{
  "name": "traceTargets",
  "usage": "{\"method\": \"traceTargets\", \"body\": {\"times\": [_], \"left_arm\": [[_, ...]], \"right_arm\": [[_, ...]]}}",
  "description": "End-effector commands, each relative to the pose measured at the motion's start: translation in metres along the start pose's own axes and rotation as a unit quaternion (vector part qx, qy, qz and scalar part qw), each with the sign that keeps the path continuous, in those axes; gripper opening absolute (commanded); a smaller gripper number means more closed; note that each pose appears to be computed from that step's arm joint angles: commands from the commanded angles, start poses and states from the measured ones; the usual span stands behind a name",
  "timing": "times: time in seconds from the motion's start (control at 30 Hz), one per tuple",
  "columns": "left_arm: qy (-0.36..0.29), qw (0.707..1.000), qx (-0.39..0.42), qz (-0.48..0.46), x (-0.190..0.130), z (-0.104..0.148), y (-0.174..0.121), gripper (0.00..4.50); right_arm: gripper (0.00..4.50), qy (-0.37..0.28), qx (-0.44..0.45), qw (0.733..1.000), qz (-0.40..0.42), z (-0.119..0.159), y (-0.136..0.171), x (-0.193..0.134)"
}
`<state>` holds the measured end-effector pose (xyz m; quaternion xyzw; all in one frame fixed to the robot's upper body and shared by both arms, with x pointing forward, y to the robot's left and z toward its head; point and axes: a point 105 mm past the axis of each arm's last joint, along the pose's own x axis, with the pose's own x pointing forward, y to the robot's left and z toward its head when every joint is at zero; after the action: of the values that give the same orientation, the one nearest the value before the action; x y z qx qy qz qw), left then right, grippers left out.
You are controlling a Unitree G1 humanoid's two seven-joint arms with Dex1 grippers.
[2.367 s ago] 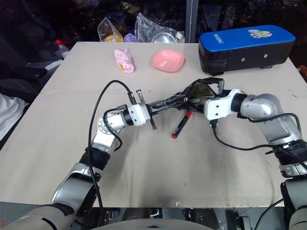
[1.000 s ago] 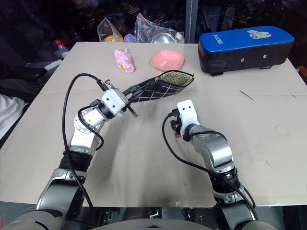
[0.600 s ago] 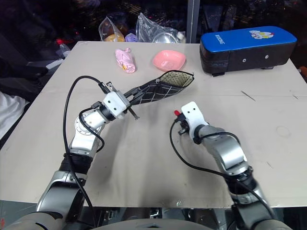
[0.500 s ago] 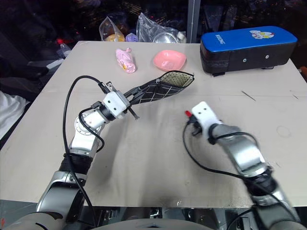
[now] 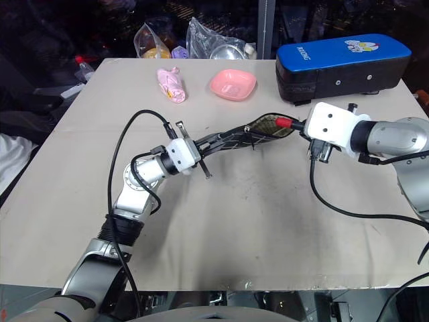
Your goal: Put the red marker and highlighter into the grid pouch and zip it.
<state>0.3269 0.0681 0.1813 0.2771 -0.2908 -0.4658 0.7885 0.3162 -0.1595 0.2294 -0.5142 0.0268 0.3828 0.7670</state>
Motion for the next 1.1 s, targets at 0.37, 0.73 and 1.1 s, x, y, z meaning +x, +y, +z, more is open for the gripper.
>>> {"method": "traceTargets", "body": {"times": [0.37, 0.73, 1.1], "left_arm": [[-0.059, 0.998, 0.020, -0.024, 0.013, 0.023, -0.005, 0.00], [-0.038, 0.999, 0.011, -0.017, 0.008, 0.013, -0.008, 0.00], [-0.034, 0.999, 0.005, -0.017, 0.009, 0.008, -0.010, 0.00]], "right_arm": [[0.27, -0.120, -0.198, 0.972, 0.042, 0.031, 0.009, 0.044], [3.94, -0.178, -0.072, 0.981, -0.017, 0.022, -0.009, 0.026], [4.46, -0.244, 0.249, 0.934, -0.072, 0.033, -0.027, -0.040]]}}
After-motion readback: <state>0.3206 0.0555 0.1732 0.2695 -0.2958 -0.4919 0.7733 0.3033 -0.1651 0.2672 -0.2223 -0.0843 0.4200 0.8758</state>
